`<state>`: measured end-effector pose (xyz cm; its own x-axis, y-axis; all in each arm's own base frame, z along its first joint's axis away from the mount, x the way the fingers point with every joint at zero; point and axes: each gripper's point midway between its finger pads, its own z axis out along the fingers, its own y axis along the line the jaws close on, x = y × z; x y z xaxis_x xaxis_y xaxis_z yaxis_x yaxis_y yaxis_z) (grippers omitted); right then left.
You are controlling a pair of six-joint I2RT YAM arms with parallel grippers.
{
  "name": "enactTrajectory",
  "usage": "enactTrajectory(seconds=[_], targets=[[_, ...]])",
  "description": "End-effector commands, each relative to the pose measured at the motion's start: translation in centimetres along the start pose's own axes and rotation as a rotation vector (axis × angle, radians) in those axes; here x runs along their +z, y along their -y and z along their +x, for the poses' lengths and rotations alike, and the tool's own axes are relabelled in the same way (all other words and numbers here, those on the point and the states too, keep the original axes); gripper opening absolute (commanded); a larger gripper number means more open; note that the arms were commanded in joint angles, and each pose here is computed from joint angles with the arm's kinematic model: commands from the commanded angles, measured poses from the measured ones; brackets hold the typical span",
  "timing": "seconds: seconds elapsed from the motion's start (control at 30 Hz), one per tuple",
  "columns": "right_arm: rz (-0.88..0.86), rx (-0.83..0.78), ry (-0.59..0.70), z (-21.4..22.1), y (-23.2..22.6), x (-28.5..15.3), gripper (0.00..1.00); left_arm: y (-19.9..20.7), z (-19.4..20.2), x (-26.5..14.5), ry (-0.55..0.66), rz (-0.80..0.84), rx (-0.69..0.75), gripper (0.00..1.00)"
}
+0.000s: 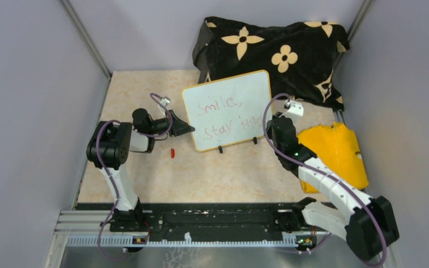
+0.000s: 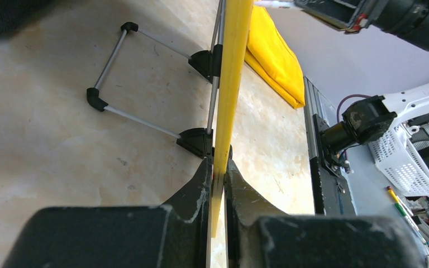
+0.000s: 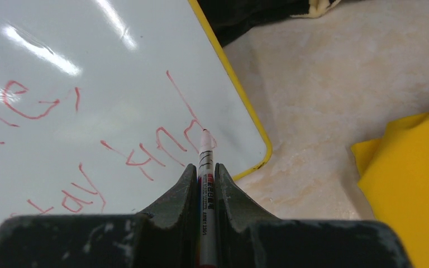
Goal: Write a sentence on the whiteboard
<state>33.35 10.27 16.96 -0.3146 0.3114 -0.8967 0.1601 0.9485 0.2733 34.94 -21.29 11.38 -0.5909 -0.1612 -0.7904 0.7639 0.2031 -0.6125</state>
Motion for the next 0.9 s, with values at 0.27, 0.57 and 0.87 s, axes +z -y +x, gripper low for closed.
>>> enactTrajectory(seconds=[0.27,0.57,0.87], targets=[[-0.161,0.015,0.13,-4.5,-2.1,-4.6,0.0,-1.3,1.3,0.0,-0.017,-0.049,-0.089,0.03],[-0.287,-0.065,0.208,-4.2,-7.4,-4.8,0.0,-1.4,1.5,0.0,-0.022,-0.049,-0.092,0.03],[-0.314,-0.027,0.201,-3.9,-9.8,-3.1,0.0,-1.5,1.6,0.0,-0.028,-0.053,-0.094,0.03]])
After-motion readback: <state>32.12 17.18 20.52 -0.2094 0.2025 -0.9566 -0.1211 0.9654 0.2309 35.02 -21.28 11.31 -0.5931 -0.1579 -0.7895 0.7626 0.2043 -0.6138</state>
